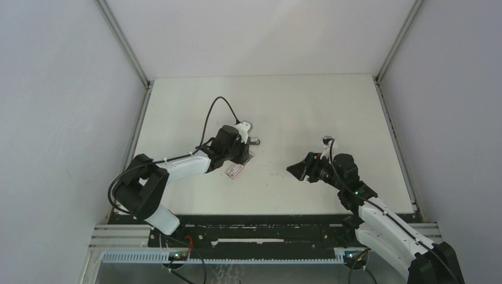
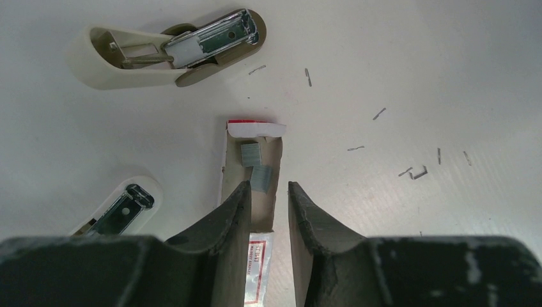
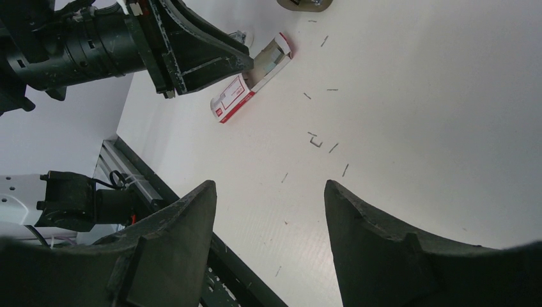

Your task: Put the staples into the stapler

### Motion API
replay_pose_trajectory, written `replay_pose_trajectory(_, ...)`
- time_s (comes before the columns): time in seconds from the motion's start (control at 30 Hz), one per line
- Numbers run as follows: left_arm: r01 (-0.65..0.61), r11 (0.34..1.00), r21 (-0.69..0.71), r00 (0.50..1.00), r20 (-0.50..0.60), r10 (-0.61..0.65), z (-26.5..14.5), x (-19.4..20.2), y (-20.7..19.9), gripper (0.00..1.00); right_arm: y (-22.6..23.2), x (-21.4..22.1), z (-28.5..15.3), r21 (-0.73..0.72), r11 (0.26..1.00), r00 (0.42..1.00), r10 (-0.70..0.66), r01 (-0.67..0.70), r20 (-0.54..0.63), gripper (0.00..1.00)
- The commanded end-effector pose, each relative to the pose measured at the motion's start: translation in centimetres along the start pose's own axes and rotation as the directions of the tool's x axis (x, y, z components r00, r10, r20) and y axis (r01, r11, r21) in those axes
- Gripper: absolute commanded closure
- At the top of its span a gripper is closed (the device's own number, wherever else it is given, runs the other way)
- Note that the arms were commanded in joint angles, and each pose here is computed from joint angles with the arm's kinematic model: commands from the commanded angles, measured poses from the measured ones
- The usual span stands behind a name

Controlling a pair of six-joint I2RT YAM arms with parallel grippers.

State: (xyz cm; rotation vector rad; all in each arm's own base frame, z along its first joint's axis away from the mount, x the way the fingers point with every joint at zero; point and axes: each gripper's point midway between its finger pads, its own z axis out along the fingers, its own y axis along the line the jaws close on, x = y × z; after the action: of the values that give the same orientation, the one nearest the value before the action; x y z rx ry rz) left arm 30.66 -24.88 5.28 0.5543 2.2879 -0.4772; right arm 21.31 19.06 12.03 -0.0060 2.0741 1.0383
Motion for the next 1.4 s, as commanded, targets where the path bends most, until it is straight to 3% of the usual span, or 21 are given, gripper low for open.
replay_pose_trajectory(0.0,-0.042,0.999,-0.006,0.999,0.020,0.042,0.6,-1.9,0.1,0.69,1.3,-1.8,0.1,-0.033,0.999,0.998,-0.033,0.034,0.047,0.38)
replay_pose_trajectory(0.27,-0.055,0.997,-0.050,0.998,0.007,0.056,1.1,-1.5,1.0,0.74,1.3,-1.6,0.3,-0.039,0.999,0.999,-0.027,0.028,0.038,0.39)
replay_pose_trajectory(0.87,-0.075,0.997,-0.007,0.997,-0.025,0.074,2.3,-0.7,0.4,0.84,1.1,-1.4,0.6,-0.038,0.999,0.999,-0.019,0.021,0.028,0.39)
replay_pose_trajectory(1.13,-0.064,0.998,0.002,0.998,-0.015,0.064,2.6,-0.7,0.2,1.00,1.2,-1.4,0.6,-0.041,0.999,0.999,-0.022,0.023,0.026,0.39)
replay_pose_trajectory(1.37,-0.048,0.998,0.033,0.998,-0.025,0.049,3.1,-0.3,-0.3,0.97,1.3,-1.4,0.6,-0.046,0.999,0.999,-0.024,0.025,0.025,0.39)
